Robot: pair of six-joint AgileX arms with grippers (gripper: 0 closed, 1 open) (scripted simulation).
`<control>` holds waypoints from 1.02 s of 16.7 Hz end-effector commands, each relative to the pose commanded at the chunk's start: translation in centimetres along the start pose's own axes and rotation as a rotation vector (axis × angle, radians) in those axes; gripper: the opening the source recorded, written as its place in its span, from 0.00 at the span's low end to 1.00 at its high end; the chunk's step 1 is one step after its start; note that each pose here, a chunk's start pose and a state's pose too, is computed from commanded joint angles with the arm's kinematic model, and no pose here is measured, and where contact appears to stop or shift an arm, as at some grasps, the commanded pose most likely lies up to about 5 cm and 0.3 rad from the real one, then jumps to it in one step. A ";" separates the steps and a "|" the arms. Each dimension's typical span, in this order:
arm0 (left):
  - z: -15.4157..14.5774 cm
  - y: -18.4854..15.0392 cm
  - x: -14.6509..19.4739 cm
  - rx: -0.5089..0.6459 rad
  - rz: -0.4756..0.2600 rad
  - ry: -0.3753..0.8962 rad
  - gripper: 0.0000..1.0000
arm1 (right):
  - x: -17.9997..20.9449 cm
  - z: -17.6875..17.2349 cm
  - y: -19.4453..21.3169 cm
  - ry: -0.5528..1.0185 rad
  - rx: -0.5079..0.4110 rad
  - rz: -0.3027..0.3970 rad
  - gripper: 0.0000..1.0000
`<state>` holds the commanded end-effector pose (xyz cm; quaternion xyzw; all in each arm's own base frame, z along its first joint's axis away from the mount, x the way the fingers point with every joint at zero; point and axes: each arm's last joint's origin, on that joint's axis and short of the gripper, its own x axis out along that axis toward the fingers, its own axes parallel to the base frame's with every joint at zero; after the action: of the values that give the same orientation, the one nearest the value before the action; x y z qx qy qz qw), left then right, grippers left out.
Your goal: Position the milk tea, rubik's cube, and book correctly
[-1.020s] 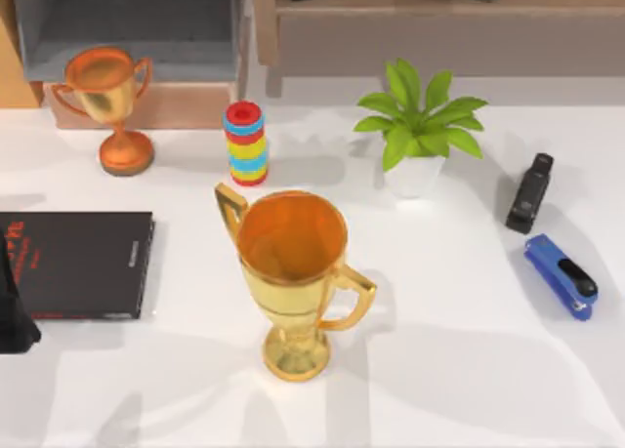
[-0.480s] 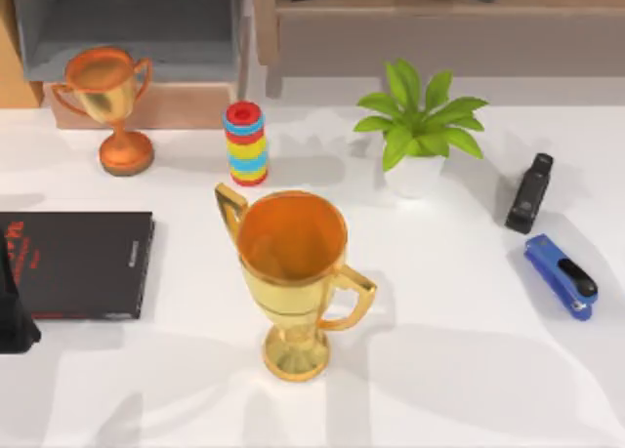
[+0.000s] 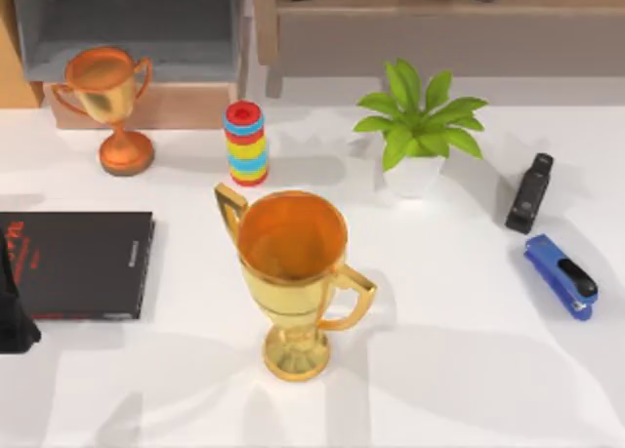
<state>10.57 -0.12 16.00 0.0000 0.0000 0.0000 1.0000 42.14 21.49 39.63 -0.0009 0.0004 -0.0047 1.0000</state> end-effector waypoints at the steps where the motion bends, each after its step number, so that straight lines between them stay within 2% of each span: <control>1: 0.0 0.0 0.0 0.000 0.000 0.000 1.00 | -0.3 0.2 -0.4 0.000 0.000 0.000 1.00; 5: 0.0 0.0 0.0 0.000 0.000 0.000 1.00 | -3.4 1.7 -4.1 -0.002 -0.001 0.001 1.00; 10: 0.0 0.0 0.0 0.000 0.000 0.000 1.00 | -11.6 1.9 -11.3 0.000 -0.004 -0.001 1.00; 13: 0.0 0.0 0.0 0.000 0.000 0.000 1.00 | -17.9 -0.6 -15.5 0.002 -0.004 -0.001 1.00; 17: 0.0 0.0 0.0 0.000 0.000 0.000 1.00 | -25.7 -7.2 -19.3 -0.003 -0.002 0.001 1.00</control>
<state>10.57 -0.12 16.00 0.0000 0.0000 0.0000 1.0000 16.25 2.39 32.54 -0.0017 -0.0011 -0.0041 1.0000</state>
